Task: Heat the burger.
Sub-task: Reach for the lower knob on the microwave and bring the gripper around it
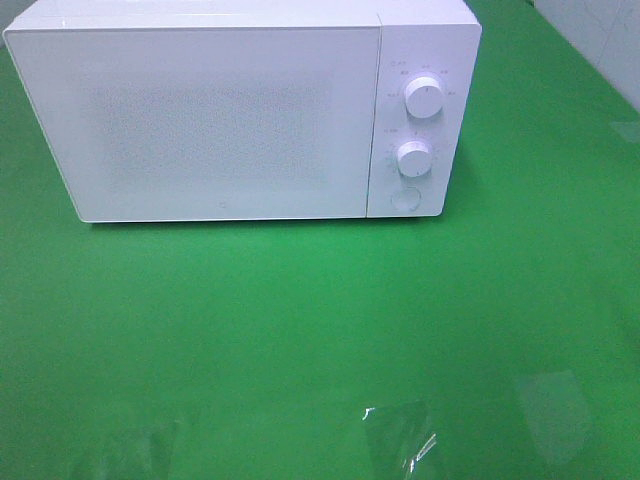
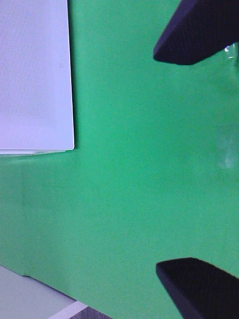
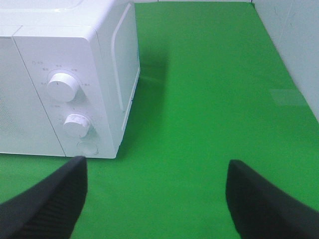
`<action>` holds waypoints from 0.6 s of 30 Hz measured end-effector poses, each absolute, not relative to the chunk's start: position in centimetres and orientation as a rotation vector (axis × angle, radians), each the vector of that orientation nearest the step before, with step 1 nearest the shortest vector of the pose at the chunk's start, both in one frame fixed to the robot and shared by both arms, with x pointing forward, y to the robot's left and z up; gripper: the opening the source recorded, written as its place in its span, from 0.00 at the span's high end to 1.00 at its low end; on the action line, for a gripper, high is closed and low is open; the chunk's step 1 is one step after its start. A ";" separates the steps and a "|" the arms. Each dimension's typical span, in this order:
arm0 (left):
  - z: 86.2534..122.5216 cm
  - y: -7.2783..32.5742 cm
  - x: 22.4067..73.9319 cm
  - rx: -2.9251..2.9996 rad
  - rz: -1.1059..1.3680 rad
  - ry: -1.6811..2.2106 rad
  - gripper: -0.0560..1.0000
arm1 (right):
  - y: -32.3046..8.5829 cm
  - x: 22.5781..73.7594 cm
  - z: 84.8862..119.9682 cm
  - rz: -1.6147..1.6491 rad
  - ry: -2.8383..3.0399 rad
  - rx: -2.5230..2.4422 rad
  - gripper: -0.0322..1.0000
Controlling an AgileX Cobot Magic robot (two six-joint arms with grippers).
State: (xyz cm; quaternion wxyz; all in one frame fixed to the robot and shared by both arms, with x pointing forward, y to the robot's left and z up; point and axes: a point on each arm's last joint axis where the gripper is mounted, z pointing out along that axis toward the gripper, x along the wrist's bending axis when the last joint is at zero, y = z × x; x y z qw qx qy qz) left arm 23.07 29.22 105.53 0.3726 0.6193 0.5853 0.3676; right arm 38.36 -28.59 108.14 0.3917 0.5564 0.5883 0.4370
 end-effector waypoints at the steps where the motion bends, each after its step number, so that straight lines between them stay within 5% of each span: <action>1: 105.5 29.2 23.1 1.587 0.942 1.500 0.03 | -28.5 39.1 107.9 1.110 1.496 1.413 0.26; 18: 105.5 29.2 23.1 1.587 0.942 1.500 0.03 | -27.9 44.2 104.6 1.180 1.445 1.353 0.26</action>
